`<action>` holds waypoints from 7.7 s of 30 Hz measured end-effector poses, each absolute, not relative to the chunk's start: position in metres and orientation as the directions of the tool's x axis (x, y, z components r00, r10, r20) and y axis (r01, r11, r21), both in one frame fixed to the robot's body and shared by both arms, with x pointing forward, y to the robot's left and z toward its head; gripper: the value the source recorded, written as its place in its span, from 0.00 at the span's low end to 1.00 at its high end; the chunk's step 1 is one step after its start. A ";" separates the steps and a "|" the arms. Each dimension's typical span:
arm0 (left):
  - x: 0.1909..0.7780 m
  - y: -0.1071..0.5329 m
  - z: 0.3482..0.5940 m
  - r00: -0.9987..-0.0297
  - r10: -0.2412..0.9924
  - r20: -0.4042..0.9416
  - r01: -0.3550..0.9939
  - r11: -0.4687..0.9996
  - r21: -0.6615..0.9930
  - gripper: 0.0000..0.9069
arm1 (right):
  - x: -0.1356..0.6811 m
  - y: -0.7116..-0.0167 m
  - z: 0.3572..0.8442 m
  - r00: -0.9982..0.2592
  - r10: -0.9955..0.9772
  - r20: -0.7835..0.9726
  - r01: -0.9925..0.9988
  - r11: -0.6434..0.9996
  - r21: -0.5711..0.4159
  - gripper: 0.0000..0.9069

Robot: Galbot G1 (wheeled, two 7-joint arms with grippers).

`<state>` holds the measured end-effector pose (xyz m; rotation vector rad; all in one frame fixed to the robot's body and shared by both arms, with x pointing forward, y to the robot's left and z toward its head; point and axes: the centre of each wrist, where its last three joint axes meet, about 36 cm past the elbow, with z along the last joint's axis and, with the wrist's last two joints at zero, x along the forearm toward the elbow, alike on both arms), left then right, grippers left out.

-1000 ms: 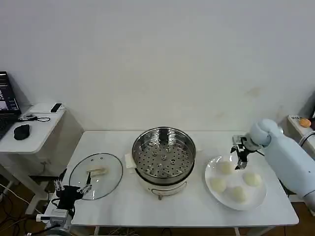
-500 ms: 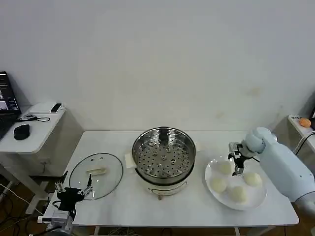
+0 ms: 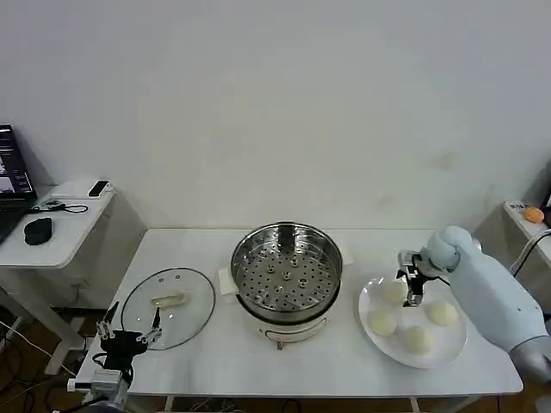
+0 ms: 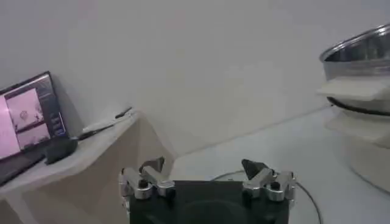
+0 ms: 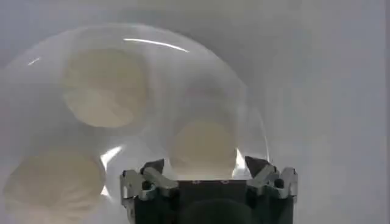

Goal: Take steamed baozi put them in steamer then cover it.

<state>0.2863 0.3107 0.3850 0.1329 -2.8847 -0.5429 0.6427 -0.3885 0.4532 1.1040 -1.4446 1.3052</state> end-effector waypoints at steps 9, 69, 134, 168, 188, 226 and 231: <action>0.286 0.311 0.383 -0.974 -0.128 0.187 -0.051 0.928 0.369 1.00 | 0.643 -0.390 0.450 -0.226 -0.061 0.972 -0.972 0.076 -0.222 0.81; 0.280 0.311 0.386 -0.971 -0.149 0.189 -0.067 0.920 0.386 1.00 | 0.701 -0.216 0.695 -0.299 -0.413 0.860 -0.662 -0.560 -0.499 0.73; 0.267 0.328 0.379 -0.949 -0.212 0.234 -0.108 0.914 0.390 1.00 | 0.684 -0.065 0.575 -0.293 -0.244 0.924 -0.280 -0.902 -0.327 1.00; 0.275 0.329 0.378 -0.951 -0.176 0.253 -0.066 0.918 0.391 1.00 | 0.635 -0.197 0.696 -0.469 -0.427 0.773 -0.566 -0.527 -0.634 1.00; 0.271 0.317 0.379 -0.955 -0.132 0.265 -0.020 0.922 0.387 1.00 | 0.614 -0.339 0.674 -0.338 -0.252 0.907 -0.935 -0.023 -0.355 1.00; 0.273 0.318 0.362 -0.944 -0.140 0.299 -0.013 0.921 0.388 1.00 | 0.600 -0.333 0.502 -0.013 -0.143 0.990 -1.000 -0.007 -0.014 1.00; 0.272 0.318 0.362 -0.943 -0.141 0.301 -0.014 0.921 0.389 1.00 | 0.598 -0.332 0.493 -0.015 -0.135 0.991 -1.000 -0.008 -0.016 1.00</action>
